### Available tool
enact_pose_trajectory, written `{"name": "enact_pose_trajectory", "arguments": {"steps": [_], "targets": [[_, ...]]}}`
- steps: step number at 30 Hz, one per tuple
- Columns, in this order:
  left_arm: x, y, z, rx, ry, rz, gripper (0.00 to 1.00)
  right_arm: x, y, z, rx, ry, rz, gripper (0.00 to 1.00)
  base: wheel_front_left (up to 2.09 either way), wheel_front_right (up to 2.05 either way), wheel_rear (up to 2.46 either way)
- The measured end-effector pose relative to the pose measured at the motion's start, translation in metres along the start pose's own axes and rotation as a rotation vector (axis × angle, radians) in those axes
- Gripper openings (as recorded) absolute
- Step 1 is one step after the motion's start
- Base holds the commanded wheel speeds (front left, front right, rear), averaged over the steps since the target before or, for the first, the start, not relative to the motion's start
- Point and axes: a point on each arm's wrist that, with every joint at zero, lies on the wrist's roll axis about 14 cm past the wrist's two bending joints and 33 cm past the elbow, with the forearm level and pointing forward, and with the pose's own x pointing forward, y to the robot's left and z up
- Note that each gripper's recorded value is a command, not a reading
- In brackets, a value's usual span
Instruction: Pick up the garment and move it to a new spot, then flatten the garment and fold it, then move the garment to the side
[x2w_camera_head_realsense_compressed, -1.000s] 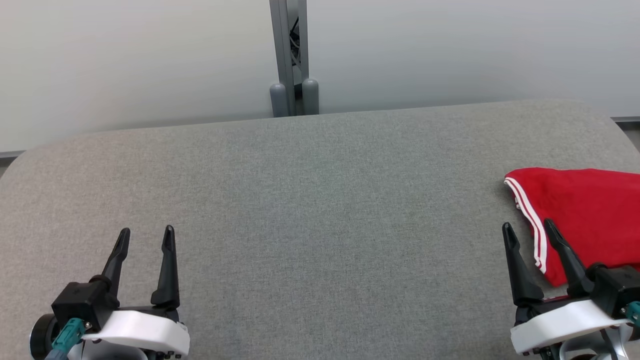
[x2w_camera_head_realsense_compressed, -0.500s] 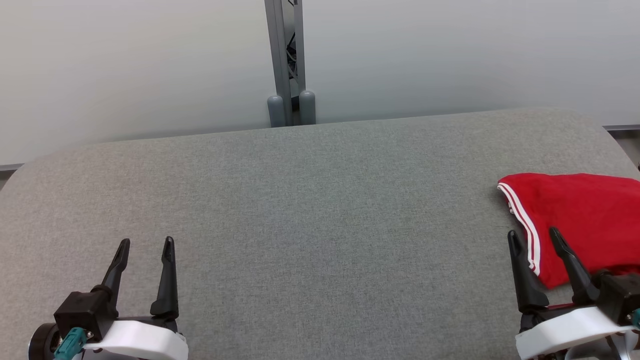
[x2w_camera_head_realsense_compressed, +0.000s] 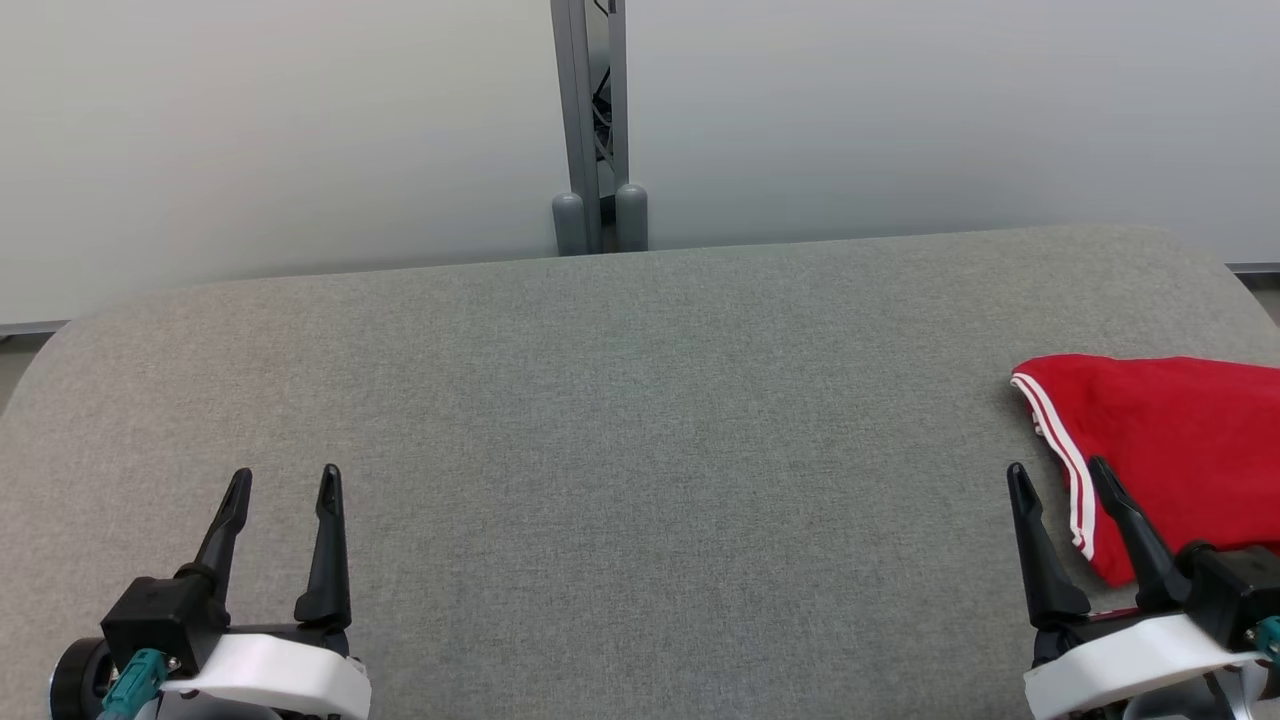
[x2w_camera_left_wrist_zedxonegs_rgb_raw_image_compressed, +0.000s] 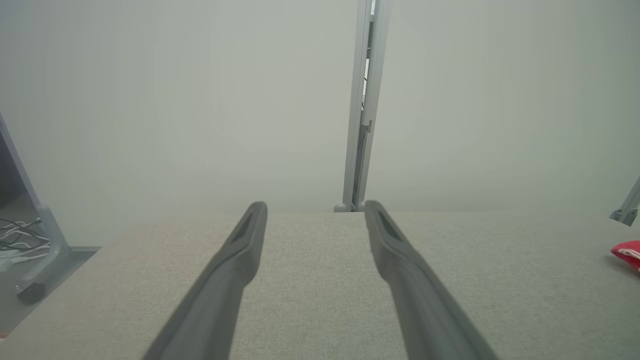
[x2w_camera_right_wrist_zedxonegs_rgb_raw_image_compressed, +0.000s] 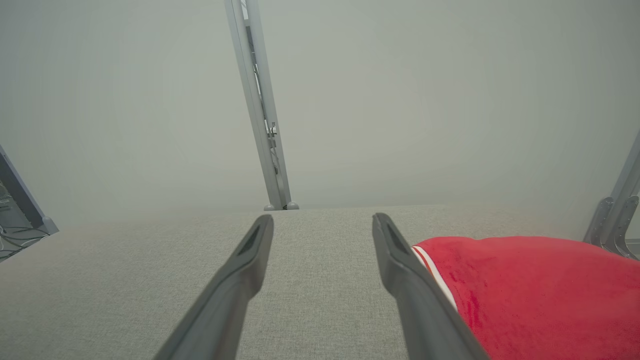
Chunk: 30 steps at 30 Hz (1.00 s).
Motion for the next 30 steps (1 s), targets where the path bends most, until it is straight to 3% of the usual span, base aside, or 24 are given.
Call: {"name": "enact_pose_trajectory", "arguments": {"steps": [17, 30], "targets": [[0.016, 0.012, 0.006, -0.043, -0.043, 0.033, 1.00, 0.004, 0.005, -0.005, 0.004, 0.013, 0.015, 1.00, 0.00, 0.00, 0.00], [0.018, 0.008, -0.009, 0.019, -0.024, -0.001, 1.00, 0.005, 0.004, -0.009, 0.004, 0.027, 0.014, 1.00, 0.00, 0.00, 0.00]]}}
